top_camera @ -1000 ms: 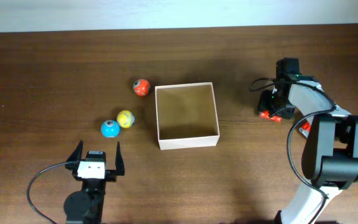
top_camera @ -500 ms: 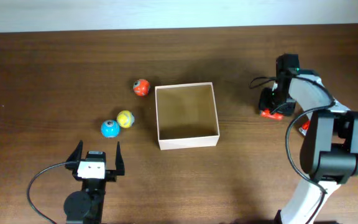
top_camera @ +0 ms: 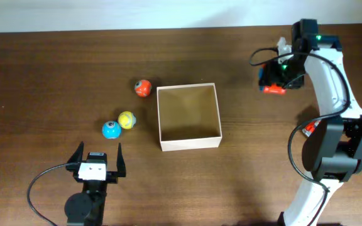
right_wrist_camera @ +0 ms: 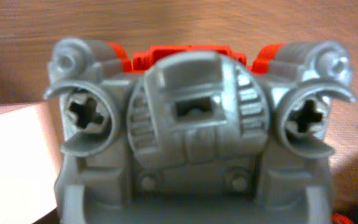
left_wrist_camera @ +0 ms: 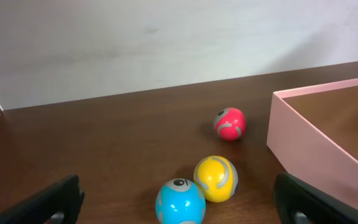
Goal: Pack container
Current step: 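Lift the truck and carry it over the pink box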
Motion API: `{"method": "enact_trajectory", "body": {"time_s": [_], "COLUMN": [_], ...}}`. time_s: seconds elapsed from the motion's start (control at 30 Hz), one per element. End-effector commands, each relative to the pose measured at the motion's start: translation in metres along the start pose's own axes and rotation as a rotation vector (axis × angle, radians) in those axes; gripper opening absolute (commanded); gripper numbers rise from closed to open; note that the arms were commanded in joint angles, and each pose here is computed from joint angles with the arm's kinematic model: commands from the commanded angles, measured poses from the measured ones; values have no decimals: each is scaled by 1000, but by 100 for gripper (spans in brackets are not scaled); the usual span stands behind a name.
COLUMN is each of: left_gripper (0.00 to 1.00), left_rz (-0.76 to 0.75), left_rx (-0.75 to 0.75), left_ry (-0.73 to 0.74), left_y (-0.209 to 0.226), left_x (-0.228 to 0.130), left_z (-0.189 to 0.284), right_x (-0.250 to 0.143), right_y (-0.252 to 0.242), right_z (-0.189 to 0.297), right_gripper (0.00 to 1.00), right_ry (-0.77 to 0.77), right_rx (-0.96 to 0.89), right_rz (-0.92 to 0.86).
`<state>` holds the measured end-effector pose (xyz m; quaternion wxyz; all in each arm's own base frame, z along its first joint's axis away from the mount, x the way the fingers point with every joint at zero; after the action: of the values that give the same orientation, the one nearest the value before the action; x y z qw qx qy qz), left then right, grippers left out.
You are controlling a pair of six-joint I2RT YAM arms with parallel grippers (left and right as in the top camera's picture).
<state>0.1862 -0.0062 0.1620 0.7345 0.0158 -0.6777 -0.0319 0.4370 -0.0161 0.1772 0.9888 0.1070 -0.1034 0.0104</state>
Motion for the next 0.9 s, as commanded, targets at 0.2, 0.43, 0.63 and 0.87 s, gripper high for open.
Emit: {"method": "enact_trajectory", "body": {"time_s": [0.2, 0.43, 0.63, 0.87], "left_gripper": [99, 99, 99, 99], "left_rz": [-16, -16, -16, -16], "left_rx": [-5, -5, -5, -5], "left_ry": [-2, -2, -1, -2], "left_y": [0, 0, 0, 0], "left_x": [-1, -1, -1, -1], "left_z": [0, 0, 0, 0], "right_x": [1, -20, -26, -34], "right_y": [122, 205, 245, 269], "right_z": [37, 27, 6, -9], "right_gripper": [56, 55, 54, 53], "right_ry": [-96, -45, -28, -73], "right_rx": [566, 648, 419, 122], "right_rz": [389, 561, 522, 335]}}
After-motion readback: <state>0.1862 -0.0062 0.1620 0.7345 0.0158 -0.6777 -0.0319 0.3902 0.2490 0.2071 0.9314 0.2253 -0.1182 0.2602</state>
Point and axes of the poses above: each gripper's point midway between its finger pads, its own z axis back along the fingers, its own y axis along the line the jaws close on, x = y × z, the point moved 6 cm from there along z, back along the fingers, and after that the axes turned 3 degrees about z, right-handed, at the moved point
